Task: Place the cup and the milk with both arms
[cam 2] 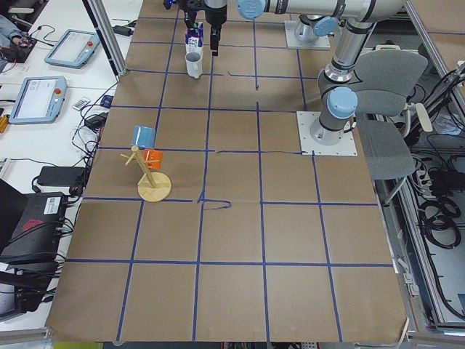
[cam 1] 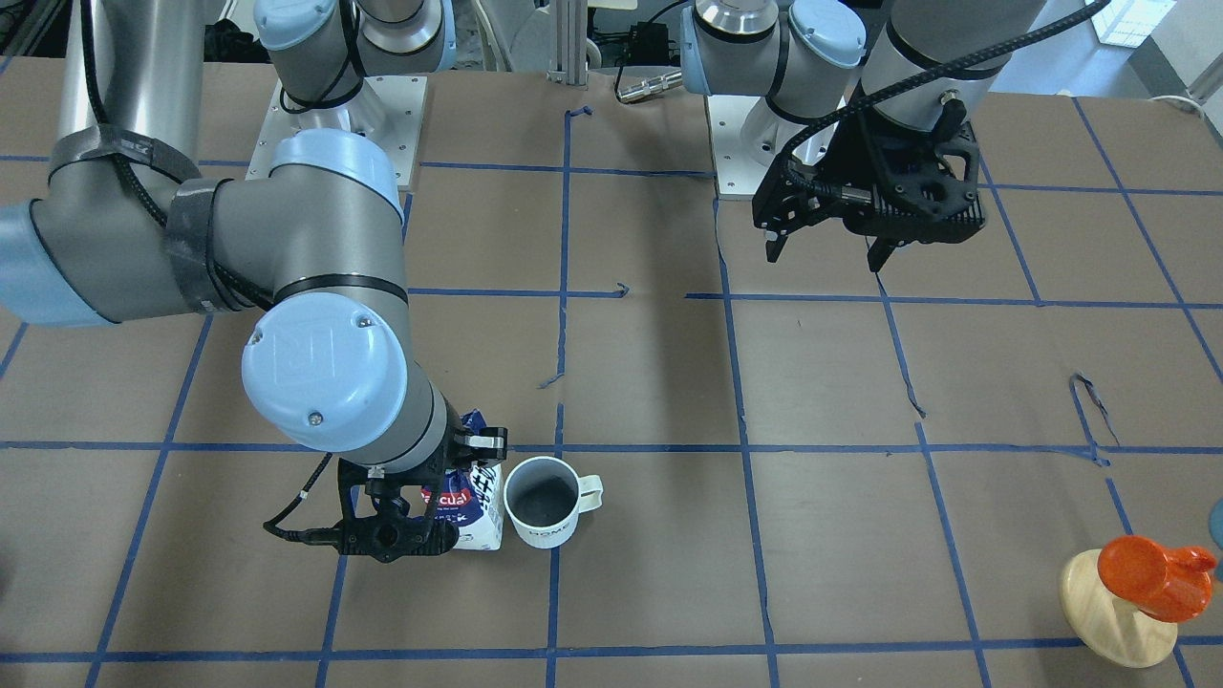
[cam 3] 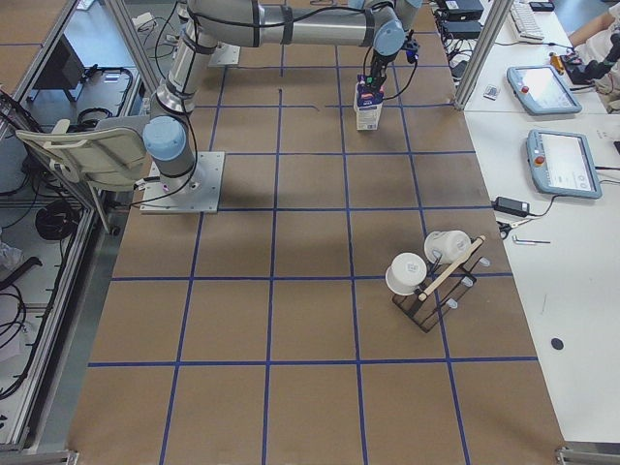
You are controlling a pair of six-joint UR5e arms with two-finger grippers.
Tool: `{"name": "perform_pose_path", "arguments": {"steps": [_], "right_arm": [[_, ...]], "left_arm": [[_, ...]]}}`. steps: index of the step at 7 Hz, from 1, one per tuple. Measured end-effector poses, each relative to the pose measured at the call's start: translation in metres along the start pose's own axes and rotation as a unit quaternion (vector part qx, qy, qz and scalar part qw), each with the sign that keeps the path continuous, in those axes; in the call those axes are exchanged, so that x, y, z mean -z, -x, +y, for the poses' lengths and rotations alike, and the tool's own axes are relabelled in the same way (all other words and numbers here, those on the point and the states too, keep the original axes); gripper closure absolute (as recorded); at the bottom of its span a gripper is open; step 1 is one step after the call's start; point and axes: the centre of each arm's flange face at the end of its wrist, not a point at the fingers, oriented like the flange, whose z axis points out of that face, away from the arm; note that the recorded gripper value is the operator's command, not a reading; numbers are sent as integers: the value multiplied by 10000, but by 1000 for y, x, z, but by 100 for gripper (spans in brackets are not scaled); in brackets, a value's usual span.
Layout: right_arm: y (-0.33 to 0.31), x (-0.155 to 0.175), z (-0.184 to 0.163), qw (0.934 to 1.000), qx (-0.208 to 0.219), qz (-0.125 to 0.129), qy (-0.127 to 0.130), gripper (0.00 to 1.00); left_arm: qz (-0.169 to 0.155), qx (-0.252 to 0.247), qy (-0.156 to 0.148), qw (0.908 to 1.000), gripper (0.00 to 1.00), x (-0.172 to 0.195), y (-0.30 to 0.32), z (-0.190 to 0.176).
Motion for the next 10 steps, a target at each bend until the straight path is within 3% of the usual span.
{"name": "perform_pose_path", "arguments": {"steps": [1, 2, 3, 6, 10], "right_arm": [[1, -1, 0, 10000, -2, 2, 10, 18], [1, -1, 0, 10000, -2, 4, 6, 5], [1, -1, 0, 10000, 0, 15, -5, 0], [-3, 27, 14, 9998, 41, 43, -200, 0], [-55, 121, 101, 9980, 153, -46, -618, 0]], "left_arm": [[-1, 0, -7, 10000, 0, 1, 0, 1], [-1, 0, -16, 10000, 0, 2, 0, 2], [-1, 0, -17, 10000, 0, 2, 0, 3], [-1, 0, -11, 10000, 0, 2, 0, 3], [-2, 1, -8, 10000, 0, 3, 0, 4]]}}
